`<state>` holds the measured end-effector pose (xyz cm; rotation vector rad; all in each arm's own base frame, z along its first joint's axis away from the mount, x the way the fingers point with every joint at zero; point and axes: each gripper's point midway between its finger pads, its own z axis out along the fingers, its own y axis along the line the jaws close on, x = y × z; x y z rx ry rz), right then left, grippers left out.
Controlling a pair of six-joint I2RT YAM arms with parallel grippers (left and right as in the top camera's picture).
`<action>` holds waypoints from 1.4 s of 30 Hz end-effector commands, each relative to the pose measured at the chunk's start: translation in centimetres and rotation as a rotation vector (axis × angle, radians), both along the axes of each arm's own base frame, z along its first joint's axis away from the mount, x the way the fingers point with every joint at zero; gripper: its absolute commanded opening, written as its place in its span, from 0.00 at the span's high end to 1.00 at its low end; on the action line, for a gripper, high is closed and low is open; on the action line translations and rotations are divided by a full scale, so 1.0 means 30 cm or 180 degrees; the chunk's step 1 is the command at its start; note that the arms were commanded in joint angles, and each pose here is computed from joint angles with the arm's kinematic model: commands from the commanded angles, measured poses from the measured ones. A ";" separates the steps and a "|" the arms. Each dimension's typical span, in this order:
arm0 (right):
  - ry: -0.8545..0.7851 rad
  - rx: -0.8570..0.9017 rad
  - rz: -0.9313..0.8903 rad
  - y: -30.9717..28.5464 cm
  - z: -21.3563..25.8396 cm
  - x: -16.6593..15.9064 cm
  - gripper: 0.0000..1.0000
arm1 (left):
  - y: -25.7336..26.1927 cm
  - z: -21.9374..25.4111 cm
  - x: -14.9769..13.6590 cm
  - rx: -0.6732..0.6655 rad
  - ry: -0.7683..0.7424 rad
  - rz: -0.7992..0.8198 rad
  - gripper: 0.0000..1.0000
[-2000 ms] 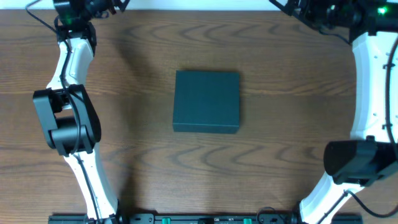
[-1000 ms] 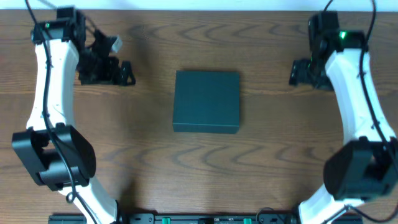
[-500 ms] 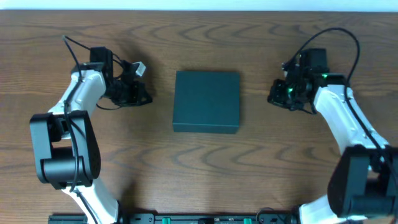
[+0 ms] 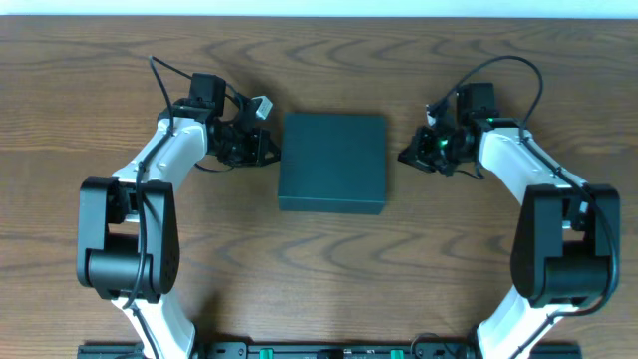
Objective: Pack container
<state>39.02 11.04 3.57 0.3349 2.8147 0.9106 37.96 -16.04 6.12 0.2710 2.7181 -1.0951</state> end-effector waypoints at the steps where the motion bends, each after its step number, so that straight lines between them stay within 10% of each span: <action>1: 0.0054 0.0205 0.0033 0.063 0.016 -0.011 0.99 | -0.020 0.005 -0.005 -0.0008 0.0049 0.0044 0.94; 42: -0.0571 0.0088 -0.0154 0.082 0.060 0.144 0.99 | -0.078 -0.017 0.143 -0.0158 -0.0243 0.0355 0.94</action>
